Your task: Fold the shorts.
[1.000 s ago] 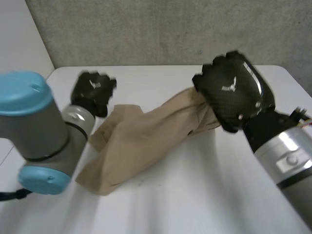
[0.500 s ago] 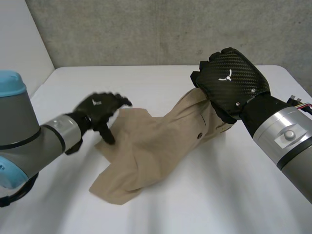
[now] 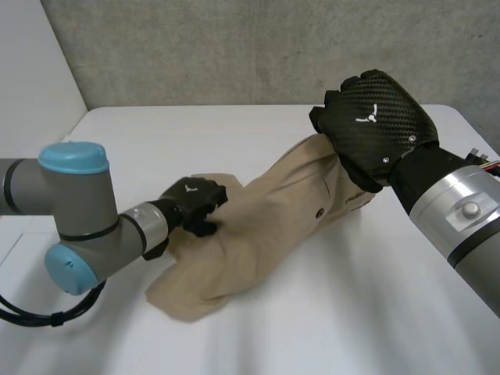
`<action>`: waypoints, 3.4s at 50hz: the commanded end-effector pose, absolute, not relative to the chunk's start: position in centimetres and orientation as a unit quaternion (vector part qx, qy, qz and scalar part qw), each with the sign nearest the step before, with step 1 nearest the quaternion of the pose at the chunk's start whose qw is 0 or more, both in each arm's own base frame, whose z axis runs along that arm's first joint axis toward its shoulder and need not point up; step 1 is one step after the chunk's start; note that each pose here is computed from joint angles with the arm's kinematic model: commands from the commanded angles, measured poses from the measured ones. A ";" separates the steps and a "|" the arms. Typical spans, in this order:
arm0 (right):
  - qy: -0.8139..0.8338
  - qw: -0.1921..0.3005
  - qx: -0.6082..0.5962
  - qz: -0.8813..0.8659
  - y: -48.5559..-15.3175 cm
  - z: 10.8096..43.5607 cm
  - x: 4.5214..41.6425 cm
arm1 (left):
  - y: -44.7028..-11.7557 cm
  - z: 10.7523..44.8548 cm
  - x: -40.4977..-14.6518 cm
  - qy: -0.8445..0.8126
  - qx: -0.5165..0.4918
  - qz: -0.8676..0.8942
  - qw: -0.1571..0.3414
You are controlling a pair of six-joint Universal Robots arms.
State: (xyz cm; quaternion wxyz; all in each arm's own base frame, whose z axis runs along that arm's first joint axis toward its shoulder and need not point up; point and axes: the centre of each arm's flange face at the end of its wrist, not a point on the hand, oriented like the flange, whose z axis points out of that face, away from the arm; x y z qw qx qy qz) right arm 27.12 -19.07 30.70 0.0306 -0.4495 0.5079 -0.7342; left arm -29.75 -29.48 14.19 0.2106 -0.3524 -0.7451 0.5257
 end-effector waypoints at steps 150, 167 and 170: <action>0.688 -0.069 -0.573 -0.440 -18.4 15.4 24.1 | -35.1 9.8 -30.9 -0.686 -0.440 0.578 0.029; 0.690 -0.070 -0.573 -0.437 -18.2 15.4 24.0 | -32.0 12.6 -28.0 -0.721 -0.403 0.548 -0.133; 0.690 -0.069 -0.573 -0.437 -18.2 15.3 24.0 | -31.2 12.5 -28.2 -0.717 -0.417 0.542 -0.138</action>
